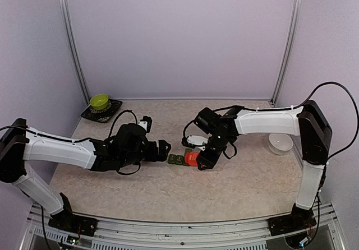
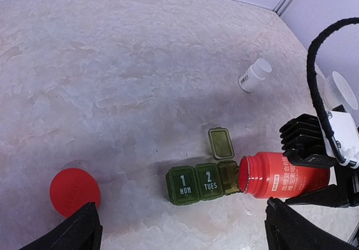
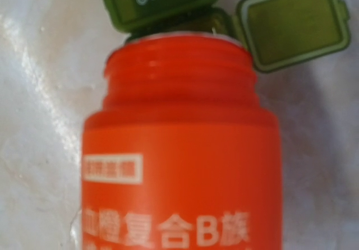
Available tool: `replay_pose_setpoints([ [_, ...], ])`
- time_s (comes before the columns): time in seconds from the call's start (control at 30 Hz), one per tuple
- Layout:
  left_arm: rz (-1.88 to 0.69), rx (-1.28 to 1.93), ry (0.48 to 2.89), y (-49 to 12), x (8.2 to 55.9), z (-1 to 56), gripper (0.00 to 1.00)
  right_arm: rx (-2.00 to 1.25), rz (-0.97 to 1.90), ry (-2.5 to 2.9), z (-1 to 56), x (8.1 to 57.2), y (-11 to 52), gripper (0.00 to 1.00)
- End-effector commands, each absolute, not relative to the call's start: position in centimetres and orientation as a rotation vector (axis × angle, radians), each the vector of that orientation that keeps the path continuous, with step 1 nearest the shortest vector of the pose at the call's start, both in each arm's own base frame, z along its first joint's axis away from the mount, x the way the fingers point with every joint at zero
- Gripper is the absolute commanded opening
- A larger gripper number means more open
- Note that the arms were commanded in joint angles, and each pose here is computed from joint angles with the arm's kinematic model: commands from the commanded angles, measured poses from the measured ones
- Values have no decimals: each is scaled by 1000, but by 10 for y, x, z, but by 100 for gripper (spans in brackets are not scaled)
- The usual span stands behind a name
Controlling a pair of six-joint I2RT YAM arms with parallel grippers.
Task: Sort the pills into containers
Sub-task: Pour the pill into the compartment of the pill container.
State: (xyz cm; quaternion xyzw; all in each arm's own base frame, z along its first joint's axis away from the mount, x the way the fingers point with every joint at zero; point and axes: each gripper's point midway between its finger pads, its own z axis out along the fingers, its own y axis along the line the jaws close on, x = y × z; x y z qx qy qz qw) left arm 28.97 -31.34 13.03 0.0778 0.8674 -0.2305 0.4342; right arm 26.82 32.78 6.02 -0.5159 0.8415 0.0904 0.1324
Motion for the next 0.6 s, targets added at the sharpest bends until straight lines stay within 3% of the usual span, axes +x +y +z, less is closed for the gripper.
replay_pose_setpoints([
  [0.0, -588, 197, 2152, -317, 288, 132, 99, -1517, 226, 2446, 63, 267, 332, 0],
  [0.57, -590, 194, 2156, -316, 287, 129, 99, -1564, 133, 2471, 65, 266, 332, 0],
])
